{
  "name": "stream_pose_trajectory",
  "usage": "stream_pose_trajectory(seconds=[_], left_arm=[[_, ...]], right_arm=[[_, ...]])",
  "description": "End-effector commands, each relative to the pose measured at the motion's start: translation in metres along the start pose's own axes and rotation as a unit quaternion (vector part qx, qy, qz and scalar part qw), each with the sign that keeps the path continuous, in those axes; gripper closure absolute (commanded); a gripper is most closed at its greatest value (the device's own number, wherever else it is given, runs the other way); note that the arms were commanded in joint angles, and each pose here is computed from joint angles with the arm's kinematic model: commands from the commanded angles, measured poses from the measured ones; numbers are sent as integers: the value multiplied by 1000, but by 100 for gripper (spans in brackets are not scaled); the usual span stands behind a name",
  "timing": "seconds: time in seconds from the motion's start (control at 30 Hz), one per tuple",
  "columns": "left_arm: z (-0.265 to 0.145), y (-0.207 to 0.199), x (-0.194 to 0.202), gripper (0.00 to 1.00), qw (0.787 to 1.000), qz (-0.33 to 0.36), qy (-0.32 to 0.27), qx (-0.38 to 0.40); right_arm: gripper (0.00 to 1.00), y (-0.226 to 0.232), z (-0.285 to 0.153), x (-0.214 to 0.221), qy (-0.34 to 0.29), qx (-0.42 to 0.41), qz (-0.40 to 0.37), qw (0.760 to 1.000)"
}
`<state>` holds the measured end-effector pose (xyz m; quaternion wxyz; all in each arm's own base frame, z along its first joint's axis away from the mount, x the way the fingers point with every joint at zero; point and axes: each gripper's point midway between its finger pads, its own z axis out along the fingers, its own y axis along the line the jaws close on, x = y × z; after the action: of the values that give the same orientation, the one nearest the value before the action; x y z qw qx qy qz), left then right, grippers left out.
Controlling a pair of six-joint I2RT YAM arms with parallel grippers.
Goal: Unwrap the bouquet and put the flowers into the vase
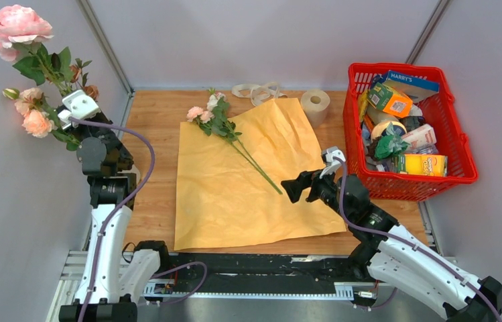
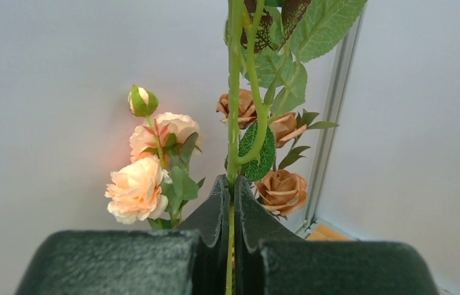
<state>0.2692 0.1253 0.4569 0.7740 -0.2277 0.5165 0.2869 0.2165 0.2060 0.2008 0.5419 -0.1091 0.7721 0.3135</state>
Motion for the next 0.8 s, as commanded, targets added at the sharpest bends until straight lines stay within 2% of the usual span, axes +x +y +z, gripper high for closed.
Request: stream_pose_trajectory(seconds=[0.0, 0.17, 0.33, 0.67, 0.73, 0.77], left_arm=[[15, 4, -7, 100, 999, 21, -27, 1], [25, 13, 7, 100, 999, 22, -26, -7], [29, 4, 31, 100, 999, 32, -13, 11], [5, 26, 122, 99, 994, 27, 95, -45], [-2, 24, 135, 88, 992, 21, 119, -39], [-7, 23, 147, 78, 989, 21, 142, -37]], right_arm=[[0, 3, 2, -9, -18, -6, -3, 1000], [0, 1, 5, -8, -16, -2, -10, 1000], [0, 2, 8, -4, -7, -6, -19, 1000], [0, 1, 11, -2, 0, -1, -15, 1000], [0, 5, 12, -4, 1, -9, -18, 1000], [0, 6, 13, -3, 4, -12, -19, 1000]])
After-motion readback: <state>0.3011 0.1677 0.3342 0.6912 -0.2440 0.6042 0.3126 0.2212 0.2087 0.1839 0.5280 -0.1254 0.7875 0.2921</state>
